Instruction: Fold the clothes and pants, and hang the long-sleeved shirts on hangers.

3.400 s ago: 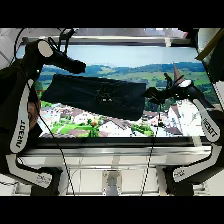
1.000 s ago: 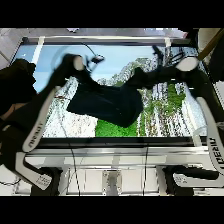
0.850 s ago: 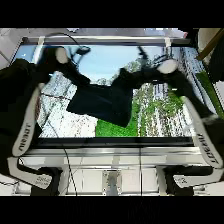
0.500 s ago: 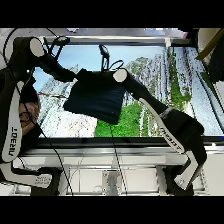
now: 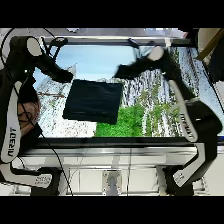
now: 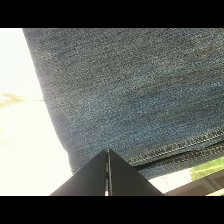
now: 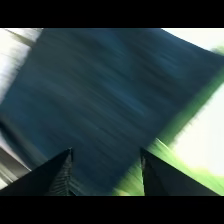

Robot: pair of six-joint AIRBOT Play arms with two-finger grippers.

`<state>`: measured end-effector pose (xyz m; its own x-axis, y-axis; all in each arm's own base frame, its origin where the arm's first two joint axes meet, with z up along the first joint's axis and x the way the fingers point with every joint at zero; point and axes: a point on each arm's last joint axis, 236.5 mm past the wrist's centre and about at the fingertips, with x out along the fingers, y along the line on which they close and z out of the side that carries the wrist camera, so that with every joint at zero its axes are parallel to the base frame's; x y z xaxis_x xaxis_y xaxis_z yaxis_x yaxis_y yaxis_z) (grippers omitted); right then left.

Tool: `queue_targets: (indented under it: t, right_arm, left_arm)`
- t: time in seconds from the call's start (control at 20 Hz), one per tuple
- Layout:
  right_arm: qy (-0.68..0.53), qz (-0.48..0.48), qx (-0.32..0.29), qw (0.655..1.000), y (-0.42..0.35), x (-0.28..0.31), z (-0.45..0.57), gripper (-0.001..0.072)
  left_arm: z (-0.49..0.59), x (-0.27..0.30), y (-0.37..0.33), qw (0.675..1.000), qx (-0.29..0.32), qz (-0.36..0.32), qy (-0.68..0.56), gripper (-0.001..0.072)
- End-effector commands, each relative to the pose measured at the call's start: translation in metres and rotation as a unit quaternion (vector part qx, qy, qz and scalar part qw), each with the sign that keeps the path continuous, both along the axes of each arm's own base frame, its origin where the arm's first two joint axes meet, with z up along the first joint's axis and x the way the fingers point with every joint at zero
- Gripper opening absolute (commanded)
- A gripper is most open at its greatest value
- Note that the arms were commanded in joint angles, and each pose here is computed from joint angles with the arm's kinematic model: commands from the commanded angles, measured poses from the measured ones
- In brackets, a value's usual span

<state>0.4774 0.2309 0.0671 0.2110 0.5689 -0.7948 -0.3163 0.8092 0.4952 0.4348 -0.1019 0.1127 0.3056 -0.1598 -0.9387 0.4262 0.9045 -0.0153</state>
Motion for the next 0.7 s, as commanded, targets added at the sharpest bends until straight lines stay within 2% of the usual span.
queue_targets:
  t: [0.0, 0.1, 0.15, 0.25, 0.35, 0.4, 0.65]
  right_arm:
    - [0.057, -0.071, -0.033, 0.995, -0.080, -0.021, -0.038, 0.0577]
    - [0.060, -0.164, 0.044, 0.984, -0.066, -0.009, -0.075, 0.0628]
    - [0.088, -0.209, 0.104, 0.968, -0.052, -0.008, -0.092, 0.0627]
    - [0.147, -0.221, 0.205, 0.942, -0.020, -0.017, -0.115, 0.0626]
    - [0.184, -0.201, 0.265, 0.925, 0.004, -0.023, -0.125, 0.0631]
    - [0.198, -0.207, 0.280, 0.916, 0.011, -0.023, -0.131, 0.0708]
    - [0.209, -0.187, 0.265, 0.922, 0.048, -0.037, -0.150, 0.0705]
  left_arm:
    - [0.000, -0.001, 0.000, 1.000, 0.000, 0.000, 0.001, 0.0014]
    - [0.000, 0.000, 0.000, 1.000, -0.002, 0.006, 0.001, 0.0014]
    - [0.001, 0.001, -0.002, 1.000, -0.008, 0.012, 0.001, 0.0014]
    - [0.001, 0.000, -0.004, 1.000, -0.012, 0.011, 0.002, 0.0015]
    - [0.001, 0.000, -0.004, 1.000, -0.012, 0.011, 0.002, 0.0014]
    - [0.001, 0.000, -0.004, 1.000, -0.012, 0.011, 0.002, 0.0014]
    - [0.001, 0.000, -0.004, 1.000, -0.012, 0.010, 0.002, 0.0014]
